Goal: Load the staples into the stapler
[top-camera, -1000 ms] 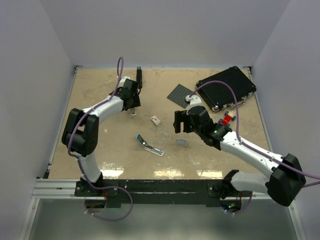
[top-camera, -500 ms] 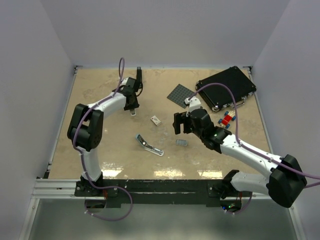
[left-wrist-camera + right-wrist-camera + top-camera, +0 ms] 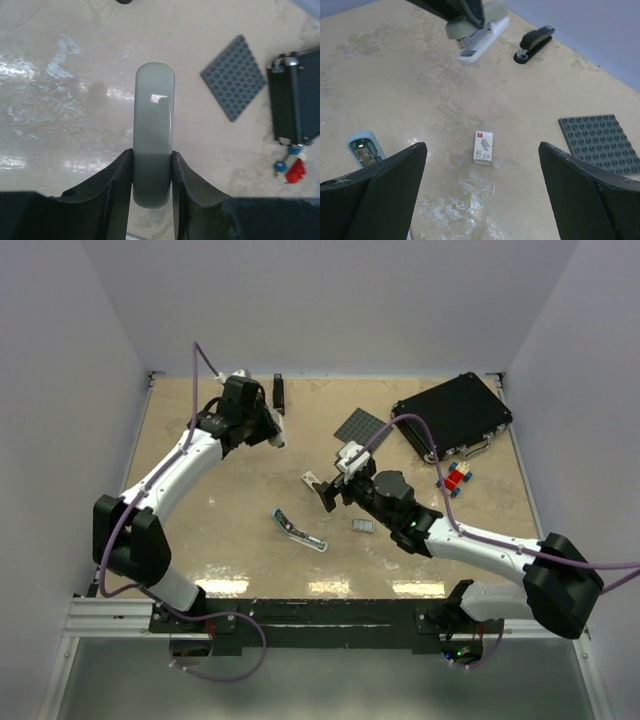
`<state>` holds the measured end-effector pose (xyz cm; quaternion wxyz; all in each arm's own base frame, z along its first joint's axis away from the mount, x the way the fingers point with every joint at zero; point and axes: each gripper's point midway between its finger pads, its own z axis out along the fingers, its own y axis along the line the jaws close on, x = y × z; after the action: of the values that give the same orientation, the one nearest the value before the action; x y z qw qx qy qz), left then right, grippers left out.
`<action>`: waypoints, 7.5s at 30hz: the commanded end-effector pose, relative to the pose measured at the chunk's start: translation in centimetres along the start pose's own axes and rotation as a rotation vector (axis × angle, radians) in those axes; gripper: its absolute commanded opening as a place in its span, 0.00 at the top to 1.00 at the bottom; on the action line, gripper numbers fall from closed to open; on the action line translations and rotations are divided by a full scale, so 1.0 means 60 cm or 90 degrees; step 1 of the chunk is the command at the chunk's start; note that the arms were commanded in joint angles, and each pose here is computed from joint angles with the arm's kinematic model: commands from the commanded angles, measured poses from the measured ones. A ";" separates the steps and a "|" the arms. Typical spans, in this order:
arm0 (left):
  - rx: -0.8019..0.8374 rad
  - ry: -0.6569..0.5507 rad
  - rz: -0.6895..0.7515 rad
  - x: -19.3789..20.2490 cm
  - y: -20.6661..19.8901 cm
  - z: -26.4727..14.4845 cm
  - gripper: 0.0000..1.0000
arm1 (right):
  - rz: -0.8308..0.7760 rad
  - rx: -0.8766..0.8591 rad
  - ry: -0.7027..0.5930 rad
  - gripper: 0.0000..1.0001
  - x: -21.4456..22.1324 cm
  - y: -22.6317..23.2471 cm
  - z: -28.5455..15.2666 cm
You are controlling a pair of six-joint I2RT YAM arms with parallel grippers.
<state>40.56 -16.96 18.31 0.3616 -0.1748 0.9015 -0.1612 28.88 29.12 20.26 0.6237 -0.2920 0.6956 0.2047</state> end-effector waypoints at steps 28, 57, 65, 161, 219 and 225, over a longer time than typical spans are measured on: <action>0.300 0.091 -0.069 0.063 -0.196 -0.182 1.00 | -0.257 0.141 -0.217 0.19 -0.090 0.009 0.066; 0.345 -0.013 -0.012 0.009 -0.187 -0.237 0.33 | -0.167 -0.025 -0.178 1.00 -0.110 0.069 0.033; 0.409 -0.226 0.255 -0.057 -0.171 -0.280 0.24 | -0.138 -0.126 -0.164 1.00 -0.127 0.104 0.003; 0.706 -0.544 0.352 -0.072 -0.147 -0.392 1.00 | -0.003 -0.230 -0.393 1.00 -0.276 -0.009 -0.204; 0.863 -0.238 0.961 0.143 -0.242 -0.286 0.38 | -0.040 -0.287 -0.245 1.00 -0.188 -0.004 -0.122; 0.867 -0.204 0.979 0.160 -0.243 -0.270 0.45 | -0.040 -0.287 -0.247 1.00 -0.188 -0.003 -0.122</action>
<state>26.16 -30.79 28.61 0.5014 0.6461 0.4672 -0.3359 24.22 25.91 29.64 0.6436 -0.3922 0.5276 0.3919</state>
